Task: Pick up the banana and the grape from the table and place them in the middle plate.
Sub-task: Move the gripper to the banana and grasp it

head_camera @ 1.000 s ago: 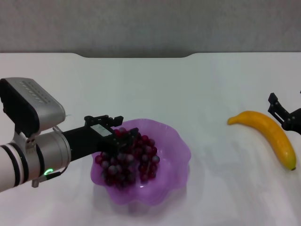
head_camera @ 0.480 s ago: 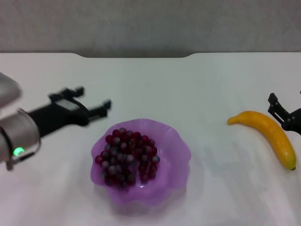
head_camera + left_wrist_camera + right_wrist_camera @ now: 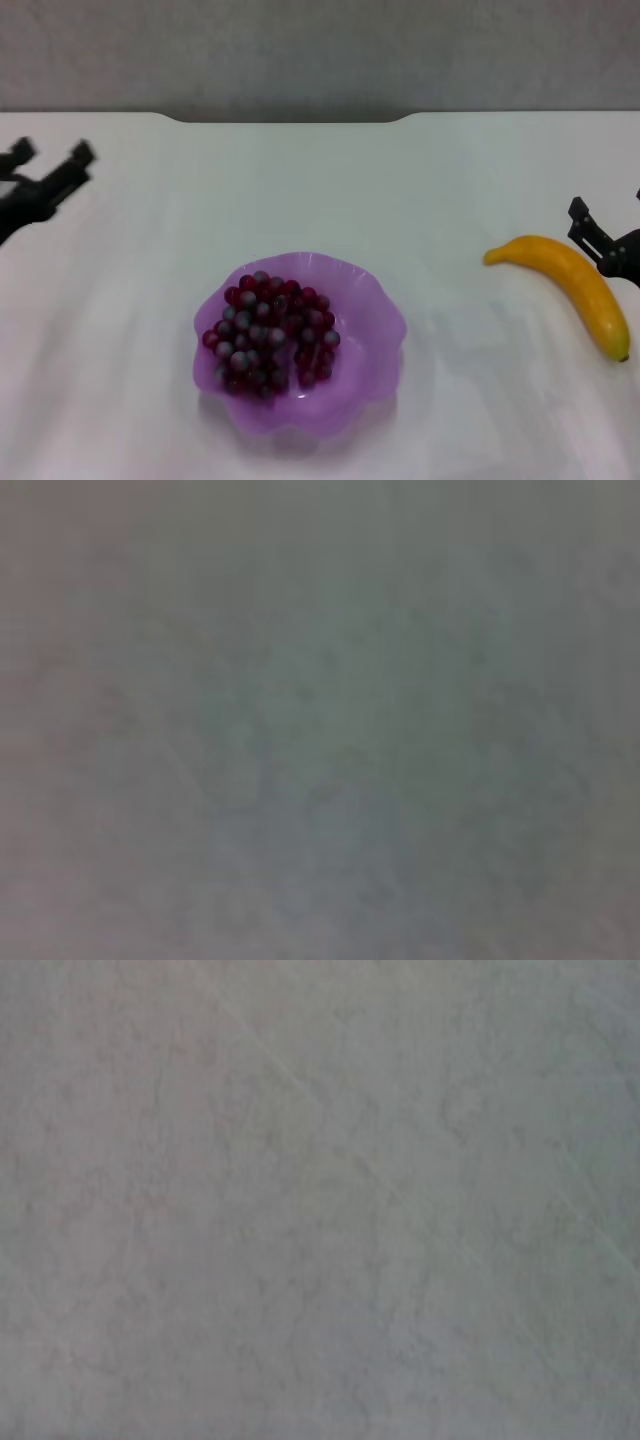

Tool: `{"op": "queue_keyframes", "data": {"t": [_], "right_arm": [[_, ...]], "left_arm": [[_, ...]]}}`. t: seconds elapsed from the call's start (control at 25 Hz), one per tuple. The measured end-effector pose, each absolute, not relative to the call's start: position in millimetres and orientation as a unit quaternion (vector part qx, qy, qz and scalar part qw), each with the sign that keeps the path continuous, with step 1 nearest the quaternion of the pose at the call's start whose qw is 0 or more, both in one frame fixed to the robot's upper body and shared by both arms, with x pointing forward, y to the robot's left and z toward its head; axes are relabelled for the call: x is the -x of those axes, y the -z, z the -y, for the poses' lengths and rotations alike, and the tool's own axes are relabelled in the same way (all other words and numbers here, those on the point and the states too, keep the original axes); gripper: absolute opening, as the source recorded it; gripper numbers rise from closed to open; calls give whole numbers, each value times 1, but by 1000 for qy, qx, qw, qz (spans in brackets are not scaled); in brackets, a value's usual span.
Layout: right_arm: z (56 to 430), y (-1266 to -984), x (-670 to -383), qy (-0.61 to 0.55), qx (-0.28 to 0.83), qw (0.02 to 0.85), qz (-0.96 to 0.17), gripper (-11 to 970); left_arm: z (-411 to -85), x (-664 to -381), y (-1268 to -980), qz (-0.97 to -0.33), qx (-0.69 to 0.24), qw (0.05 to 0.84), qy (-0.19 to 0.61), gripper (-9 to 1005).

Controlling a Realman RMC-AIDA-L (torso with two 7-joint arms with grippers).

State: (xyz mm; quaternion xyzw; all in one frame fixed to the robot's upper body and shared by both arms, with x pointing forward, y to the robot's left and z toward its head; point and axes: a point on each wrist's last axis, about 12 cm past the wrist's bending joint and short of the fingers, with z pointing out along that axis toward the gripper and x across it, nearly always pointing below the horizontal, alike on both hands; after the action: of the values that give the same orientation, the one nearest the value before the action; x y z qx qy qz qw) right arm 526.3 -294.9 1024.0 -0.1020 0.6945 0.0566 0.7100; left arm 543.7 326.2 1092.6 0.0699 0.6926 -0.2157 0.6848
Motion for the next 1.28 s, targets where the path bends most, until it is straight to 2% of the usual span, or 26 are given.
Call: {"op": "queue_keyframes", "data": {"t": [0.24, 0.48, 0.56, 0.88, 1.04, 1.28], "right_arm": [[292, -1026, -529, -59, 104, 712, -692, 905], [291, -1027, -530, -61, 105, 713, -690, 905], [290, -1027, -531, -62, 105, 714, -690, 906], [287, -1029, -533, -50, 125, 716, -685, 906], [271, -1032, -539, -47, 143, 712, -686, 907], [245, -1043, -558, -42, 161, 669, -724, 906]], "left_arm": [[-341, -536, -1072, -681, -41, 712, 167, 895], [-341, -534, -1054, -700, -31, 698, 146, 895], [-350, -528, -1041, -715, -3, 688, 128, 895], [-370, -514, -1021, -731, 91, 668, 106, 896], [-379, -508, -1017, -732, 130, 661, 105, 896], [-381, -505, -1012, -740, 132, 652, 99, 896]]}}
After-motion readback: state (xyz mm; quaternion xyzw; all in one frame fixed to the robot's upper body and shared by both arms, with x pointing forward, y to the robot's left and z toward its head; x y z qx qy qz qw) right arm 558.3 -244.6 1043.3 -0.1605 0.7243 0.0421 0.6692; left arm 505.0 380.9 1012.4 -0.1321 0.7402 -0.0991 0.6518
